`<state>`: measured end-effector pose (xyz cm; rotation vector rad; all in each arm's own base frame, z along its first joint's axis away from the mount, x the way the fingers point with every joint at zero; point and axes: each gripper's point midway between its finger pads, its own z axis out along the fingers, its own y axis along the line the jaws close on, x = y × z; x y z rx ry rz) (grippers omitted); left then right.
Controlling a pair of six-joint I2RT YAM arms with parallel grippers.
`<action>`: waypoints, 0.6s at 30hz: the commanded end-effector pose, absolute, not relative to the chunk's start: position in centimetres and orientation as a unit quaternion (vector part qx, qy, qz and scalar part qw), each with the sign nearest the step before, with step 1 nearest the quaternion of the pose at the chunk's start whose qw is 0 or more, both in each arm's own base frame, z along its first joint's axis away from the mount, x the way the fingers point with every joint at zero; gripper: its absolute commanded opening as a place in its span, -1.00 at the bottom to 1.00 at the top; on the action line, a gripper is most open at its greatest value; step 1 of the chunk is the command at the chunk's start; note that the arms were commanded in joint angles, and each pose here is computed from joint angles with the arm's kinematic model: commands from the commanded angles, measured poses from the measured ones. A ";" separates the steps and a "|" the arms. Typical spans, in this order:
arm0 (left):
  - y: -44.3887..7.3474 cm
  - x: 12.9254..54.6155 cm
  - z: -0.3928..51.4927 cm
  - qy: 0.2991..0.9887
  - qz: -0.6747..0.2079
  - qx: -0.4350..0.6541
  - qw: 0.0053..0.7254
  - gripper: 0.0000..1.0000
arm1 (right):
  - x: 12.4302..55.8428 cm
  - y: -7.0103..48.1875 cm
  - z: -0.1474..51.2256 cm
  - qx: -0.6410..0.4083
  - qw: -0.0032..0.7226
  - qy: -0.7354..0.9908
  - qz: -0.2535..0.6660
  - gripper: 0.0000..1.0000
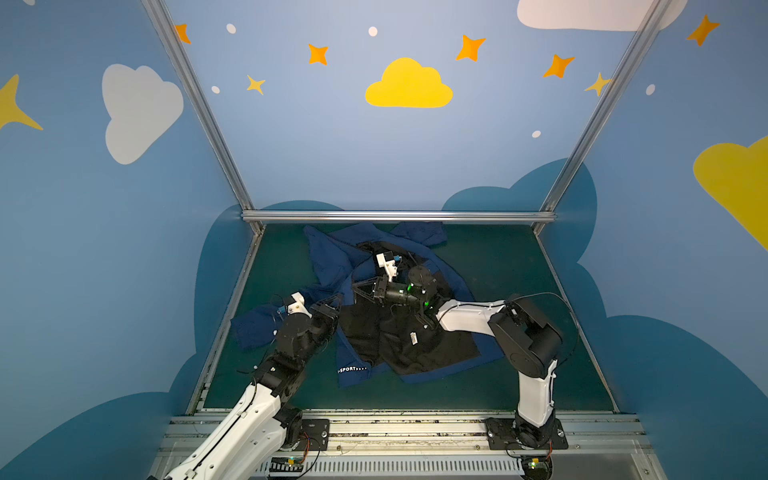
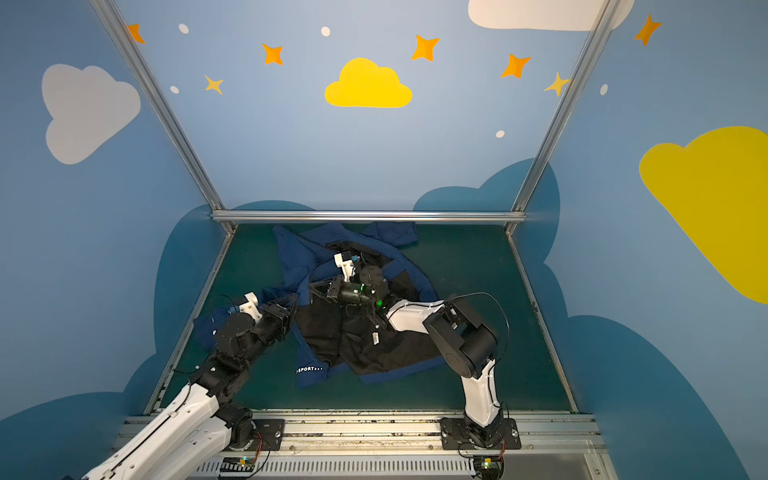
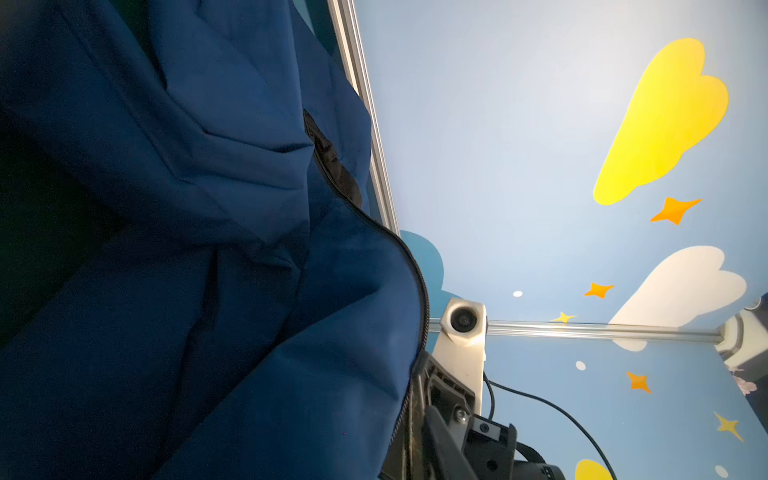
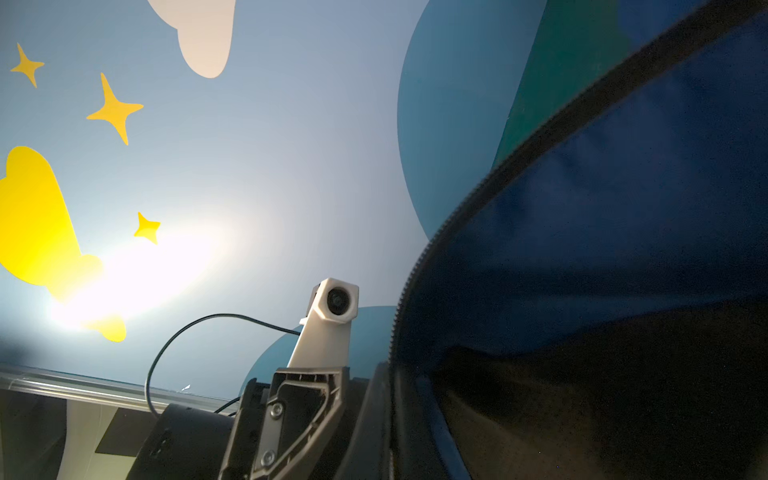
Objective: Zip up the jacket
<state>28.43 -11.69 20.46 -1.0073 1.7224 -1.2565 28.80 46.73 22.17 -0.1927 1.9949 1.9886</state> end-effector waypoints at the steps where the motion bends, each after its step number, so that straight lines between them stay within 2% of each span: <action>1: -11.7 28.9 21.9 0.664 -0.504 -0.386 0.395 -0.23 | 28.0 46.0 25.1 -0.083 0.174 0.673 0.714 -1.00; 18: -12.4 30.7 21.4 0.657 -0.515 -0.391 0.388 -0.12 | 27.5 44.6 26.1 -0.081 0.181 0.663 0.722 -1.00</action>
